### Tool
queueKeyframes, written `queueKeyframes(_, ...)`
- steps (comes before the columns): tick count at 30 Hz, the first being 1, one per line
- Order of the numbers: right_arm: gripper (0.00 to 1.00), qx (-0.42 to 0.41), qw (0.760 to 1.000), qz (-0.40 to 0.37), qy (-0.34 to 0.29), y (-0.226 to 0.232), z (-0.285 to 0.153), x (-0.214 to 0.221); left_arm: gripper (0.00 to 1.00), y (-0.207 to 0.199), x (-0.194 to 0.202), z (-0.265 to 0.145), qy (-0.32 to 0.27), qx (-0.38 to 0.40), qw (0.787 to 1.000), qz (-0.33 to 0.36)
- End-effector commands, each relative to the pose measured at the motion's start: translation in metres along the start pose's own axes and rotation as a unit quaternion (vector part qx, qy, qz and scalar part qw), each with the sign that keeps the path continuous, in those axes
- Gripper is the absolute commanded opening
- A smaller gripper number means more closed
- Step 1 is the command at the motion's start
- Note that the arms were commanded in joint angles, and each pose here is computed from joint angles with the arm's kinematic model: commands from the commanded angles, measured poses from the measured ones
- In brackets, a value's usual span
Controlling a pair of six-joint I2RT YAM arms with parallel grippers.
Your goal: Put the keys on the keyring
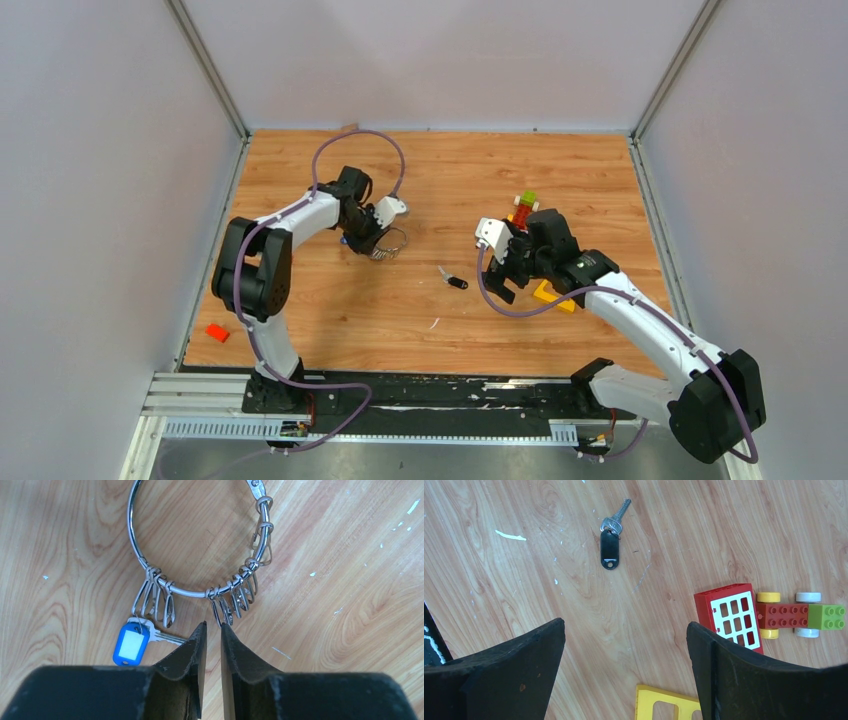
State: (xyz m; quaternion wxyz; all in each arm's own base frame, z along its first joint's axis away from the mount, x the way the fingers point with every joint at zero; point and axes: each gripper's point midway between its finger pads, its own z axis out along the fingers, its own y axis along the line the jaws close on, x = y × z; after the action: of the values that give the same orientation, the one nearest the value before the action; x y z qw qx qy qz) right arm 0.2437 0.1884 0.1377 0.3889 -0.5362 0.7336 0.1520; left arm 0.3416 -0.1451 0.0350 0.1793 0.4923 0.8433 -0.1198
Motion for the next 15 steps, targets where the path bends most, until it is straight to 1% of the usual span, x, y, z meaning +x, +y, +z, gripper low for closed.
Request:
queueKeyframes(1,0.91,0.000,1.000,-0.015,-0.015,-0.003,-0.001,-0.013,0.23,0.005,-0.010,0.000,-0.008,0.000,1.000,0.010)
queueKeyframes(9,0.91,-0.001,1.000,-0.016,-0.014,-0.003,0.000,-0.012,0.24,0.002,-0.007,0.006,-0.005,0.009,1.000,0.005)
queueKeyframes(15,0.91,-0.002,1.000,-0.017,-0.015,-0.002,-0.001,-0.013,0.23,0.004,-0.008,0.010,-0.008,0.010,1.000,0.001)
